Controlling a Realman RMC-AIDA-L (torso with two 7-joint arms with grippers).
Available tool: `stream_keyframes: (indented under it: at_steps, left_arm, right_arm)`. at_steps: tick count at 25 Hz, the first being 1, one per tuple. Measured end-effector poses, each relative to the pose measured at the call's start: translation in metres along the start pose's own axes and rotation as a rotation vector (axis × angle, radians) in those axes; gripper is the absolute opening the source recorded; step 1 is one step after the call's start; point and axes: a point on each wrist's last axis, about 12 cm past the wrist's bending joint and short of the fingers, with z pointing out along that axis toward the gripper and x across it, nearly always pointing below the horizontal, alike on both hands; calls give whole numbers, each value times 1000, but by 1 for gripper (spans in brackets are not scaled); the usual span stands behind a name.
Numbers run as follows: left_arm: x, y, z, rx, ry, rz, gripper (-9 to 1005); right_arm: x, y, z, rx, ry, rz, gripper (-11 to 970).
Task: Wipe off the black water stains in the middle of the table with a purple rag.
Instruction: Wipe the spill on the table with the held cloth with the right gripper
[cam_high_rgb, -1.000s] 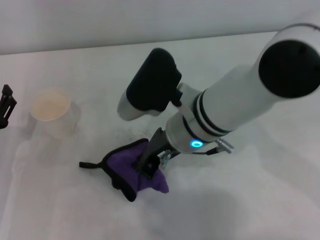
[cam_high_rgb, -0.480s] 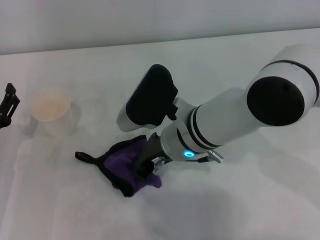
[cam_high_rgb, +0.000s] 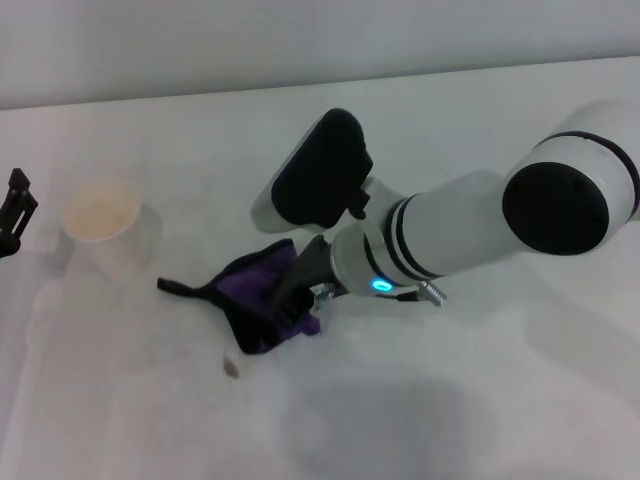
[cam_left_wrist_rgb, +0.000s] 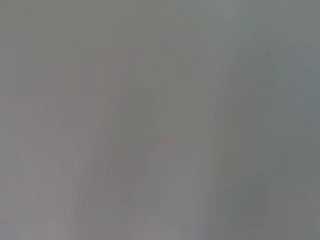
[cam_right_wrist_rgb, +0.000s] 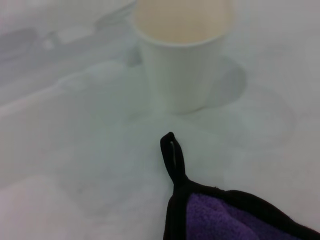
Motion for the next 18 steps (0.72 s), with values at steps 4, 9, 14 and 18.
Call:
stream_keyframes:
  at_steps: [4, 9, 14, 18]
  left_arm:
    - [0, 0, -1, -2, 1, 0, 862]
    - [0, 0, 0, 1, -1, 0, 861]
    - [-1, -1, 2, 3, -4, 0, 861]
    - [-1, 0, 2, 1, -6, 0, 861]
  right_arm:
    - [2, -7, 1, 23, -16, 13, 54]
    - [2, -3, 0, -7, 14, -5, 54]
    - [0, 17, -3, -166, 64, -45, 54]
    - [2, 23, -5, -232, 109, -57, 54]
